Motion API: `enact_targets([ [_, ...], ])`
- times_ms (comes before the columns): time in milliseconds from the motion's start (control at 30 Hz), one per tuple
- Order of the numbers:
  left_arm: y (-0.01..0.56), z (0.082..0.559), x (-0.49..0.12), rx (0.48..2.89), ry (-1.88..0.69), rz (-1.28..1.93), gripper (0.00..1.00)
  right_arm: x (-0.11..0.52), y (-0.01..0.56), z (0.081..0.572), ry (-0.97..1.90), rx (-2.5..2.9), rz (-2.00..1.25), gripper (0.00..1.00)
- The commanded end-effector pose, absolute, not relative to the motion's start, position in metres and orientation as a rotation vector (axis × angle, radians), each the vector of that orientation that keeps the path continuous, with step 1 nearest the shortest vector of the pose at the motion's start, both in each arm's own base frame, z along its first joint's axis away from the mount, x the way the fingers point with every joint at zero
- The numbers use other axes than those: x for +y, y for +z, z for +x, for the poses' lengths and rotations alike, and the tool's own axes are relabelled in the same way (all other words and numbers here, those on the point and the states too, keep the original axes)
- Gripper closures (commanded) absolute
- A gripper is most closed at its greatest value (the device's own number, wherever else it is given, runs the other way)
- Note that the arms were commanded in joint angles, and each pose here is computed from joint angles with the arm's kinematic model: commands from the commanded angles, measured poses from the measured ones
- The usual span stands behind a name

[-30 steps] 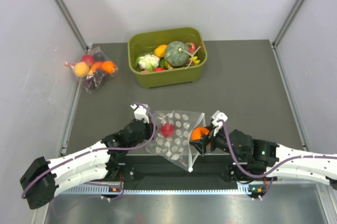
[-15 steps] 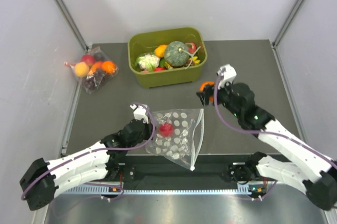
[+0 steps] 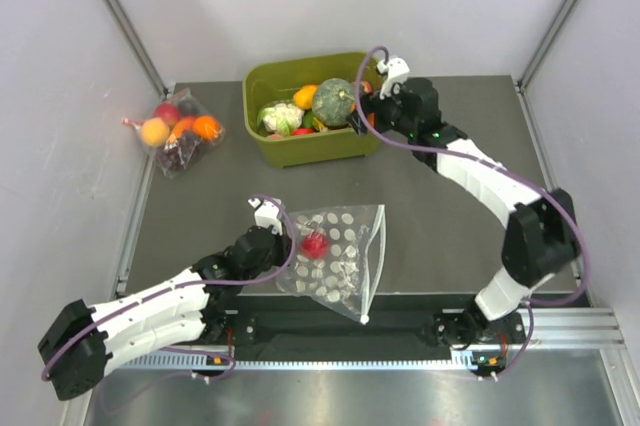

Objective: Open the zip-top bag and remove the fake food

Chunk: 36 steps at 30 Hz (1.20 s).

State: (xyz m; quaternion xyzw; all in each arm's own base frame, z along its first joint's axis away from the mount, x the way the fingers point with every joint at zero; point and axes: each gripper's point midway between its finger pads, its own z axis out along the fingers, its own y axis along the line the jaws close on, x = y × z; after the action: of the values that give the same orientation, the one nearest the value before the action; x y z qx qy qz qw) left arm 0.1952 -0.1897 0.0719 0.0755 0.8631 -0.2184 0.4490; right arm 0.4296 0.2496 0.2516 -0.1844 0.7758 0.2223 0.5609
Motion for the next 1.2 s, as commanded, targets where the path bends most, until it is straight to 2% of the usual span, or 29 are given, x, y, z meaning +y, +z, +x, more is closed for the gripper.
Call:
enact_targets([
  [0, 0.087, 0.203, -0.196, 2.097, -0.555, 0.196, 1.0, 0.268, 0.265, 0.462, 0.545, 1.781, -0.478, 0.63],
  [267, 0.084, 0.205, -0.193, 2.105, -0.539, 0.193, 1.0, 0.264, 0.222, 0.521, 0.362, 1.903, -0.409, 0.64],
  [467, 0.083, 0.207, -0.189, 2.102, -0.533, 0.186, 1.0, 0.253, 0.198, 0.541, 0.228, 1.964, -0.392, 0.61],
  [500, 0.084, 0.208, -0.188, 2.102, -0.532, 0.185, 1.0, 0.252, 0.197, 0.542, 0.221, 1.966, -0.389, 0.57],
  [533, 0.084, 0.208, -0.188, 2.101, -0.531, 0.184, 1.0, 0.251, 0.195, 0.542, 0.221, 1.968, -0.387, 0.44],
  [600, 0.083, 0.208, -0.188, 2.105, -0.531, 0.183, 1.0, 0.251, 0.196, 0.539, 0.228, 1.964, -0.392, 0.32],
  [633, 0.083, 0.208, -0.188, 2.104, -0.533, 0.183, 1.0, 0.251, 0.198, 0.538, 0.233, 1.957, -0.393, 0.23],
  [767, 0.083, 0.208, -0.188, 2.107, -0.537, 0.183, 1.0, 0.252, 0.218, 0.531, 0.268, 1.9, -0.395, 0.12],
  [833, 0.083, 0.208, -0.188, 2.108, -0.54, 0.182, 1.0, 0.252, 0.23, 0.525, 0.286, 1.878, -0.402, 0.0],
  [1167, 0.085, 0.207, -0.189, 2.103, -0.56, 0.178, 1.0, 0.252, 0.285, 0.494, 0.362, 1.725, -0.47, 0.0],
])
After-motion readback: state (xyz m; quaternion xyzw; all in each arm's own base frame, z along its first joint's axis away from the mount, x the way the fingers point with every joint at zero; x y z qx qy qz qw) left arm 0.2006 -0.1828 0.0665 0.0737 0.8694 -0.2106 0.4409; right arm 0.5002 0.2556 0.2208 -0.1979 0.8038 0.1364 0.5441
